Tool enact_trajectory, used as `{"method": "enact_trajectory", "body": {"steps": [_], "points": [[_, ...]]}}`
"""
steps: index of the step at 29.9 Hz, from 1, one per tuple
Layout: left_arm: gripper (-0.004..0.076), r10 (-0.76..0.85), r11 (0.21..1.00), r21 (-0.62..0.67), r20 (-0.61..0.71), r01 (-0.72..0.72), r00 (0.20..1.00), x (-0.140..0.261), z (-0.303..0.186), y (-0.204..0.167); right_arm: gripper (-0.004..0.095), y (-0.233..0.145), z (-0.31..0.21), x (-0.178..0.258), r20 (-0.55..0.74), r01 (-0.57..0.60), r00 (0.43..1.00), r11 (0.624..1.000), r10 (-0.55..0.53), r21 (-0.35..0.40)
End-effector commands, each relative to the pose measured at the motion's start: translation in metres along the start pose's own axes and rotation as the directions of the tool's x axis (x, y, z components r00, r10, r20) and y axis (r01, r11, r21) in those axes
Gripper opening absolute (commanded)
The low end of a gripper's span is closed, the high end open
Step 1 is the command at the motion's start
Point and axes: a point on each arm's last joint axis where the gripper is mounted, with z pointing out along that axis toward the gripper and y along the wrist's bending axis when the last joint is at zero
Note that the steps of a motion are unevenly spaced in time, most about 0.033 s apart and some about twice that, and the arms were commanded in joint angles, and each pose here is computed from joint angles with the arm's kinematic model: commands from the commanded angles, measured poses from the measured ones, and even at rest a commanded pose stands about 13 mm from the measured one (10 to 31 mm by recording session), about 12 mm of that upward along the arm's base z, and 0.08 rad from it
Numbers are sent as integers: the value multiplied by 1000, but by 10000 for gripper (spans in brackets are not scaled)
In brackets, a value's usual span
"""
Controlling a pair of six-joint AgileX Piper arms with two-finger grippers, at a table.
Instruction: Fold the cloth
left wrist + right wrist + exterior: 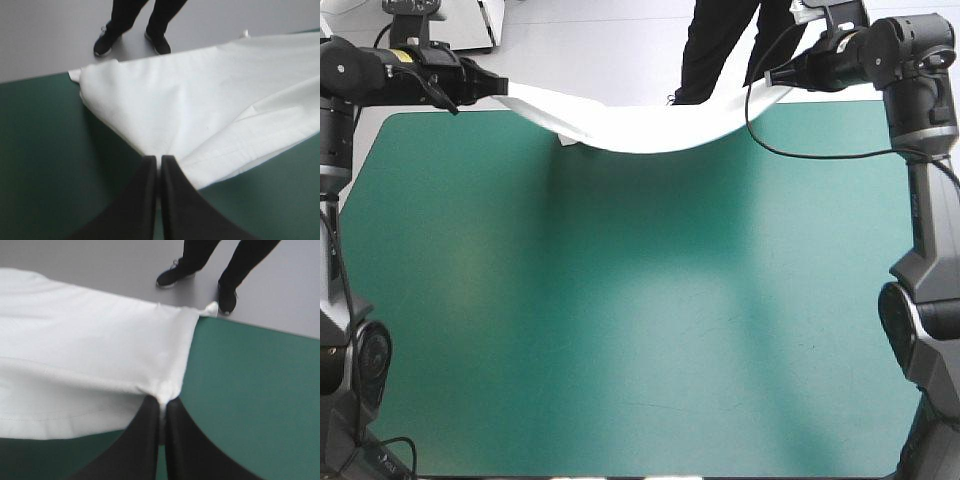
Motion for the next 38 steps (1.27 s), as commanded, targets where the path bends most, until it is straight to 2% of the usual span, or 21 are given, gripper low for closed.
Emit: {"method": "enact_trajectory", "body": {"steps": [1, 11, 18, 21, 26, 32, 38], "points": [[-9, -26, 999, 37, -40, 28, 999, 23, -37, -22, -19, 4, -56, 13, 19, 0, 1000, 1000, 0, 12], [-9, -81, 994, 52, -223, 95, 971, 109, -56, -40, -19, 12, -100, 124, -239, 18, 971, 999, -6, 46], [-9, -44, 994, 79, -343, 75, 938, 171, -64, -61, -19, 18, -124, 199, -339, 50, 940, 997, -27, 60], [-9, -14, 996, 73, -418, 49, 908, 203, -64, -68, -19, 22, -127, 232, -387, 53, 922, 997, -28, 53], [-9, -70, 993, 45, -527, 110, 847, 265, -63, -70, -19, 30, -127, 292, -471, 31, 882, 999, -18, 22], [-9, -112, 983, 51, -605, 179, 788, 317, -61, -73, -19, 36, -124, 335, -530, 9, 848, 1000, -9, -2], [-9, -128, 979, 38, -660, 203, 740, 348, -58, -73, -19, 39, -119, 363, -582, -2, 813, 1000, -6, -13]]}}
